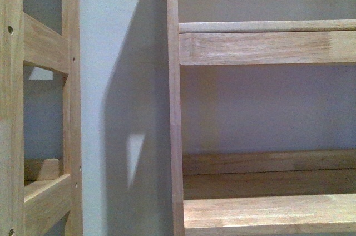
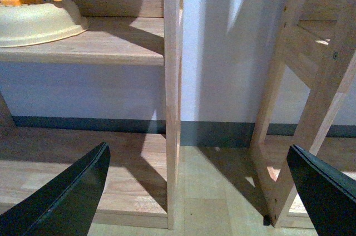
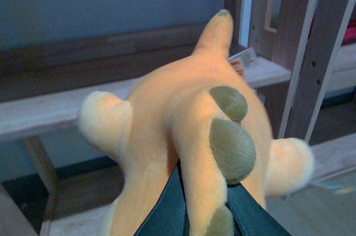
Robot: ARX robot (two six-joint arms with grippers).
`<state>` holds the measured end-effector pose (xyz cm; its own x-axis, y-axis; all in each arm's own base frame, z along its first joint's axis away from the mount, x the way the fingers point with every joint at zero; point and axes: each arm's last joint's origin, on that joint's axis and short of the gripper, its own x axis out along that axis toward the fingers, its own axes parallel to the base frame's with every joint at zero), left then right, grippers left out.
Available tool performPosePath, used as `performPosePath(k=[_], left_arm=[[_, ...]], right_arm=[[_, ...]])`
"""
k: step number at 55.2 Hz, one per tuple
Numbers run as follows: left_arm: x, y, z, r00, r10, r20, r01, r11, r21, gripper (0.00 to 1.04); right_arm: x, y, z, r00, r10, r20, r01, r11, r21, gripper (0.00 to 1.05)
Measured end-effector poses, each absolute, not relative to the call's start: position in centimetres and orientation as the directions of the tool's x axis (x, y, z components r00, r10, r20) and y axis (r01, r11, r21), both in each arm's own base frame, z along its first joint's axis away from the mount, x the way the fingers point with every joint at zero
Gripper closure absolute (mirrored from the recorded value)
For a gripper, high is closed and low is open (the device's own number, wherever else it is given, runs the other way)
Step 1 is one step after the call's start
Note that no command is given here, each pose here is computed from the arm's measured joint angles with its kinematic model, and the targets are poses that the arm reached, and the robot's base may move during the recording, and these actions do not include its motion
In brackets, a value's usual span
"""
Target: Put away toys
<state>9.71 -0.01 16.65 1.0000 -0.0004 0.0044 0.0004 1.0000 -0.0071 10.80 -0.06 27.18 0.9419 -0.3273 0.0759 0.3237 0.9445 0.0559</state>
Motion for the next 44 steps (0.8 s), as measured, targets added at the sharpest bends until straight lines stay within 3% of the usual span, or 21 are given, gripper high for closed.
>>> performPosePath(k=[23,44], left_arm=[[9.7,0.0,16.7,1.000,0.000,0.004,0.000,1.000,-0.007,0.06],[9.7,0.0,16.7,1.000,0.000,0.004,0.000,1.000,-0.007,0.06]], right_arm=[[12.6,0.9,42.3,0.890,-0.317,0.329,0.323,0.946,0.038,0.98],[18.6,0.3,49.8,0.856,-0.316,0.409,0.335,0.942,0.027,0.98]])
